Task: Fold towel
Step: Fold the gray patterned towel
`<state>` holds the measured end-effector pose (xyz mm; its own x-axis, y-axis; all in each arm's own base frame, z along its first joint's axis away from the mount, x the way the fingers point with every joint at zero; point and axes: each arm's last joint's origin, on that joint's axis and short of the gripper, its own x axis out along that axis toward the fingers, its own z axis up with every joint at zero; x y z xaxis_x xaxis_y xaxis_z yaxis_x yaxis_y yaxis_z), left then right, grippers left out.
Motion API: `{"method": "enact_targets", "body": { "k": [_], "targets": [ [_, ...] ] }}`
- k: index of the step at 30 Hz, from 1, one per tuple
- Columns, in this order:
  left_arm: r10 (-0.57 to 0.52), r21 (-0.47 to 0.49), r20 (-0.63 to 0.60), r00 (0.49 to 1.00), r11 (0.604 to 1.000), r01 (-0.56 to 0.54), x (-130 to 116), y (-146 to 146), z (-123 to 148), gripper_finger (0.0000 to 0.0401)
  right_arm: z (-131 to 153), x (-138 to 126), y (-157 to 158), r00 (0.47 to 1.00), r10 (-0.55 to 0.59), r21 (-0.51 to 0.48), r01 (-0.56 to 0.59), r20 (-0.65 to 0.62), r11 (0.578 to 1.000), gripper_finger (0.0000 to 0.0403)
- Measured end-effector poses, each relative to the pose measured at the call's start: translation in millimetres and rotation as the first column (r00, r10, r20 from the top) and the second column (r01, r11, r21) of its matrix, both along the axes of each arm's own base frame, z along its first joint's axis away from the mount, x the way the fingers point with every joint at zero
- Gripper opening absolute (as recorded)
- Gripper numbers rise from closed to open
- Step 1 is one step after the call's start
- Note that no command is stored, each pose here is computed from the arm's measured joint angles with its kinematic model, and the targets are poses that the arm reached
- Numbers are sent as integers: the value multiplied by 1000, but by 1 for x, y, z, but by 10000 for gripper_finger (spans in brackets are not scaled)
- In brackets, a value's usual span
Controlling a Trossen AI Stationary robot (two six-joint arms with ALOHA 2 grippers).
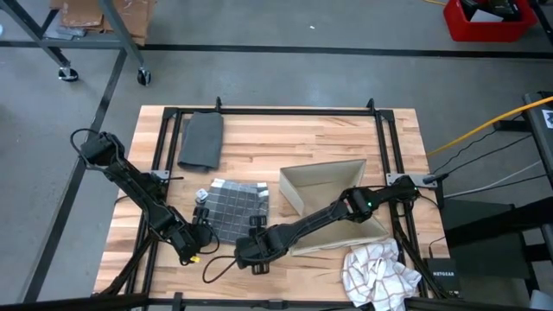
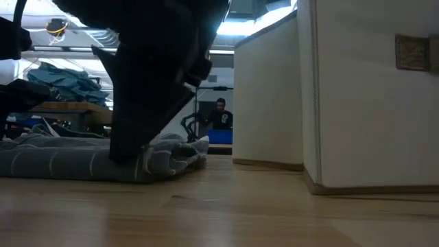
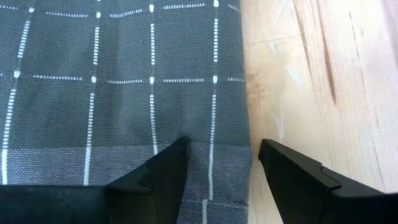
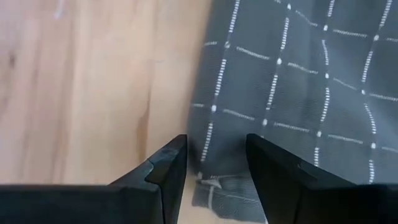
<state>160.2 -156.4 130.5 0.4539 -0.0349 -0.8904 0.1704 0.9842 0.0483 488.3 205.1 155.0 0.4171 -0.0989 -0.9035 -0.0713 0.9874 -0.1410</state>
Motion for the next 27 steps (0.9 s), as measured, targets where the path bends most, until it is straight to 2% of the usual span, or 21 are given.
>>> {"method": "enact_targets", "body": {
  "k": [6, 12, 17, 20, 22, 27],
  "targets": [
    [6, -3, 0, 1000, 1000, -6, 0, 0, 0, 198, -1, -3, 8, 999, -19, 124, 24, -42, 992, 170],
    [2, -1, 0, 1000, 1000, -2, 0, 0, 0, 198, -4, -7, 18, 1000, -24, 49, 25, -10, 998, 170],
    [3, -1, 0, 1000, 1000, -3, 0, 0, 0, 193, -22, -4, 19, 999, -20, 67, 23, -39, 997, 170],
    [12, -13, -3, 1000, 1000, -12, -1, -1, 0, 167, -23, -4, 19, 996, -81, 91, 84, -38, 992, 159],
    [31, -34, -9, 999, 999, -31, -2, -3, 0, 137, -22, -4, 20, 991, -136, 93, 137, -23, 986, 138],
    [74, -102, -35, 997, 992, -78, -8, -9, 2, 42, -17, -1, 21, 986, -167, 130, 164, 14, 978, 44]
  ]
}}
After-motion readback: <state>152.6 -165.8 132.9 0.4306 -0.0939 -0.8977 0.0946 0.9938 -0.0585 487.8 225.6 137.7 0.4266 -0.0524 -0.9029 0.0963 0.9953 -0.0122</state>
